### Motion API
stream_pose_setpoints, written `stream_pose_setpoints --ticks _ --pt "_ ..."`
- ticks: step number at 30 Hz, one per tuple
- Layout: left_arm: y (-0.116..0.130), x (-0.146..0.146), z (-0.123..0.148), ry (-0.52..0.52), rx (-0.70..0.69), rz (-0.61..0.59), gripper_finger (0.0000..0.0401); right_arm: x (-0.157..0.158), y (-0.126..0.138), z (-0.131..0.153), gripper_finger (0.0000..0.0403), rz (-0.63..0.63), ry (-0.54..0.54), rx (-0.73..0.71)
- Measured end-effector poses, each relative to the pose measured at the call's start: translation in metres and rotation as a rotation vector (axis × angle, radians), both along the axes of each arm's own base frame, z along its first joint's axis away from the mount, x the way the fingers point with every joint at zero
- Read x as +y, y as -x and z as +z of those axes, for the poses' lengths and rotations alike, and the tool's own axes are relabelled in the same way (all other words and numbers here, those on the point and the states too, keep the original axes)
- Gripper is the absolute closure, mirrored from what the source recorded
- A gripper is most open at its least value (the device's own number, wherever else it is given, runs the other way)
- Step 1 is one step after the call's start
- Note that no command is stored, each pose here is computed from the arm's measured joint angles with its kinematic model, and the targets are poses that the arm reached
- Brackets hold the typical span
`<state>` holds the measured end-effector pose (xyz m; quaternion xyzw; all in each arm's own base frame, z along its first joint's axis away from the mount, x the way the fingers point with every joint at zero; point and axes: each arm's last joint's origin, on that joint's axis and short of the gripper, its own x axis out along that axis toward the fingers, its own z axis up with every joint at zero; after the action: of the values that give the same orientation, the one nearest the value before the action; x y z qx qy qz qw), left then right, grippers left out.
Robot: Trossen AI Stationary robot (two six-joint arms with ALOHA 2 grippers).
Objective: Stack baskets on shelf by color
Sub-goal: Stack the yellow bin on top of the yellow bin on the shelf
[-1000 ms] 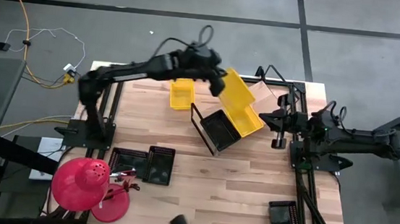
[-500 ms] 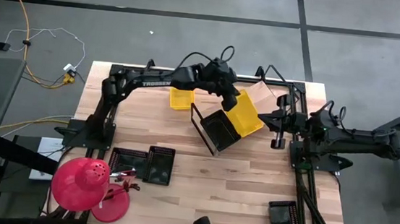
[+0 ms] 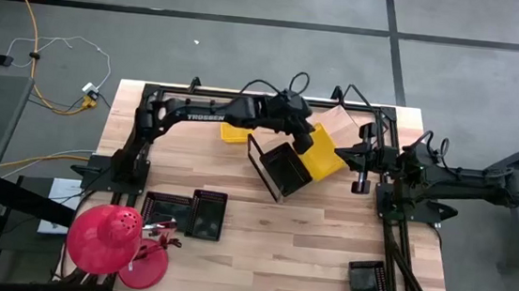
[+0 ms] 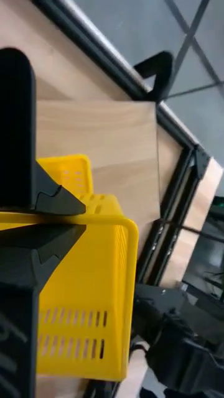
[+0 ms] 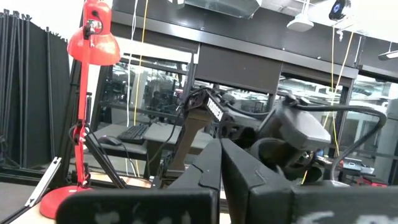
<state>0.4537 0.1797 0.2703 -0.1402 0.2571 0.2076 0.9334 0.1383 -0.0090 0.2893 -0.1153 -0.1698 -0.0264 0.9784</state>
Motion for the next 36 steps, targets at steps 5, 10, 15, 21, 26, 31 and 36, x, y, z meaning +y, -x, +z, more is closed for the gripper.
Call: stream_pose_setpoints --ticks 5,10,15,21,26,31,36 --pt "-0.005 -0.005 -0.010 0.006 0.026 0.017 0.0401 0.000 0.000 0.000 0.0403 0.000 0.000 0.000" --pt "-0.004 -0.004 -0.009 0.008 0.017 0.031 0.0401 0.000 0.000 0.000 0.0403 0.000 0.000 0.003" --pt "-0.004 -0.003 -0.009 0.008 0.024 0.028 0.0388 0.000 0.000 0.000 0.0403 0.000 0.000 0.003" --pt "-0.004 -0.005 -0.009 0.022 0.019 0.001 0.0351 0.000 0.000 0.000 0.0403 0.000 0.000 0.004" --pt "-0.005 -0.006 -0.009 0.040 0.013 -0.025 0.0302 0.000 0.000 0.000 0.0403 -0.004 -0.001 0.004" --pt "0.004 -0.004 0.006 0.046 -0.002 -0.051 0.0254 -0.001 0.000 -0.001 0.0403 -0.028 -0.010 0.007" --pt "0.039 0.002 0.055 0.020 -0.024 -0.060 0.0231 -0.004 -0.001 -0.006 0.0403 -0.134 -0.048 0.059"
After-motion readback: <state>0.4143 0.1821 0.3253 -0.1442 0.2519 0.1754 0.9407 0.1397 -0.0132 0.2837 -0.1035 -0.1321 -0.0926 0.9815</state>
